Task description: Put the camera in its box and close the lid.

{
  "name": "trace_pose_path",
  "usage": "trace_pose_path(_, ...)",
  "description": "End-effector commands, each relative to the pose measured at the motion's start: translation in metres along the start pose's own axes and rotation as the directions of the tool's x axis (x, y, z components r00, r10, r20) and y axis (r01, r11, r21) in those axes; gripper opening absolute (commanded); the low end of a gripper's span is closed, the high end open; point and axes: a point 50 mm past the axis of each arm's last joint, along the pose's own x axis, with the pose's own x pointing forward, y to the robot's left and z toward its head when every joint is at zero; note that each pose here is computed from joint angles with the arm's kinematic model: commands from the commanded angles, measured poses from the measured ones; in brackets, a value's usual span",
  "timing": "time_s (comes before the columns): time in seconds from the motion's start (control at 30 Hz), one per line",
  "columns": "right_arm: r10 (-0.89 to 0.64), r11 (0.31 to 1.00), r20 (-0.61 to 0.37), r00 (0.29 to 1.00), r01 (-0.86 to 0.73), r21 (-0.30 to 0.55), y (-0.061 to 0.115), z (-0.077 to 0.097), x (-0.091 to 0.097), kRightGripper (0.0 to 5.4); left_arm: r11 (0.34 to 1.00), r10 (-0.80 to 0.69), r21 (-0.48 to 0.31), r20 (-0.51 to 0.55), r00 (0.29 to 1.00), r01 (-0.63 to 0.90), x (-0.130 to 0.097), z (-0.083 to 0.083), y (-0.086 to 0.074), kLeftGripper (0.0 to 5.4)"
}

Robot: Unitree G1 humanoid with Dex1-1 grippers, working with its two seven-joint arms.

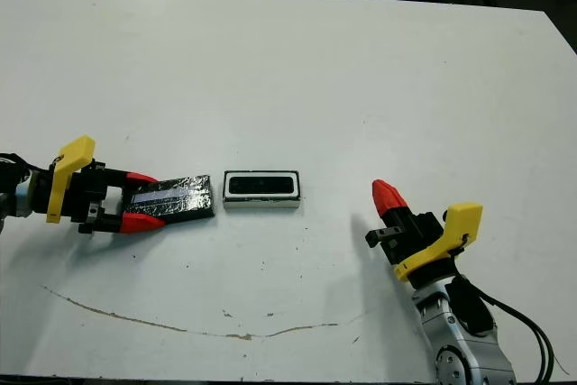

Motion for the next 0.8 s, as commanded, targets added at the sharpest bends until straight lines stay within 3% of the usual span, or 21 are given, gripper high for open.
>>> trace_pose_path(0.03,-0.019,1.000,-0.022,1.000,0.019,-0.011,-0.004,-0.002,-0.002,0.00,0.999,-0.015,-0.044,0.002,1.000,0.015,-0.004,-0.004,0.000,3.17)
trace_pose_path(0.43,0.000,1.000,-0.026,1.000,-0.001,-0.005,-0.003,-0.003,-0.001,0.00,0.985,0.075,-0.166,0.209,0.975,-0.040,-0.007,0.000,0.008,3.17)
trace_pose_path(0.8,0.001,1.000,-0.023,1.000,-0.002,-0.007,-0.003,-0.003,0.000,0.00,0.987,-0.002,-0.154,0.282,0.959,0.047,0.023,0.008,0.017,3.17)
